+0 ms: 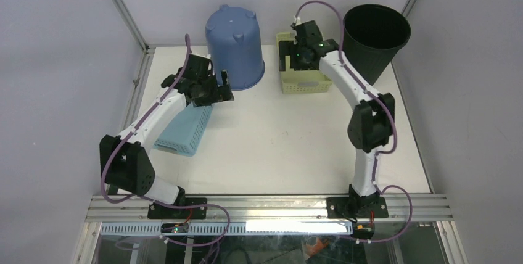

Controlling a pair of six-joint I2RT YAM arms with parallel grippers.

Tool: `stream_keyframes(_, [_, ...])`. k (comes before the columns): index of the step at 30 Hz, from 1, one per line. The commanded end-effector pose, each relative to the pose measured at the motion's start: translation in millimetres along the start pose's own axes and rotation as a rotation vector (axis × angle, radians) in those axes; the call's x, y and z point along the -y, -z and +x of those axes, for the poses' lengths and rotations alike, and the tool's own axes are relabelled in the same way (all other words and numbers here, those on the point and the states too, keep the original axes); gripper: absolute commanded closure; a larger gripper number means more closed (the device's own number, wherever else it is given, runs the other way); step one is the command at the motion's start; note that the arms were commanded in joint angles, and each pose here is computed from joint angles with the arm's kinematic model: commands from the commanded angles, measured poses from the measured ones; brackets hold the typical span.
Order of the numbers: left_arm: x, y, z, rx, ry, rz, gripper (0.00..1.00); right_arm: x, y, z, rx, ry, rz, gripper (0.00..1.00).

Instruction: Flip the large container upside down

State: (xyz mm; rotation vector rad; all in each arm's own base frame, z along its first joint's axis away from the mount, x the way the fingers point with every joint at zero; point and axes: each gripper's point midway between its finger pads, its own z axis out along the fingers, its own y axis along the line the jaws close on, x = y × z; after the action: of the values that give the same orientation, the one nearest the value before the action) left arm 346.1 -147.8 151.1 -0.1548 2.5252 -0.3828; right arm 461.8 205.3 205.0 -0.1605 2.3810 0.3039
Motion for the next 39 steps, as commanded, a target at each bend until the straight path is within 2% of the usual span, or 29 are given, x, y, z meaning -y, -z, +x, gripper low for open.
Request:
stream_keyframes(1, [22, 55, -26, 0.099, -0.026, 0.089, 0.01, -2, -46, -3, 0.021, 0.034, 0.029, 0.08])
stream_keyframes(7, [22, 75, -29, 0.137, 0.005, 0.101, 0.01, -17, -102, -2, -0.024, 0.010, -0.011, 0.34])
stream_keyframes(10, [25, 80, -27, 0.144, 0.020, 0.121, 0.01, -24, -121, -6, -0.027, 0.009, -0.015, 0.52])
stream_keyframes(14, [24, 82, -24, 0.150, 0.026, 0.129, 0.01, -24, -134, 6, -0.055, 0.005, 0.008, 0.95])
stream_keyframes(15, [25, 83, -23, 0.149, 0.025, 0.132, 0.01, -23, -133, 9, -0.061, -0.001, 0.009, 1.00])
stream_keyframes(19, [23, 84, -21, 0.150, 0.021, 0.131, 0.01, -38, -99, 7, -0.056, -0.035, -0.072, 1.00])
stream_keyframes(21, [23, 88, -24, 0.165, 0.017, 0.130, 0.01, -54, -58, -5, -0.015, -0.062, -0.161, 1.00])
stream_keyframes(26, [25, 93, -37, 0.205, 0.028, 0.122, 0.01, -96, 34, 2, 0.003, -0.152, -0.444, 1.00])
stream_keyframes(27, [26, 92, -39, 0.210, 0.035, 0.125, 0.01, -103, 51, 9, -0.020, -0.225, -0.486, 1.00])
stream_keyframes(33, [33, 98, -50, 0.254, 0.067, 0.164, 0.01, -111, 130, 58, -0.024, -0.370, -0.657, 1.00])
stream_keyframes(39, [30, 114, -71, 0.322, 0.067, 0.158, 0.01, -137, 176, 105, -0.078, -0.446, -0.837, 1.00])
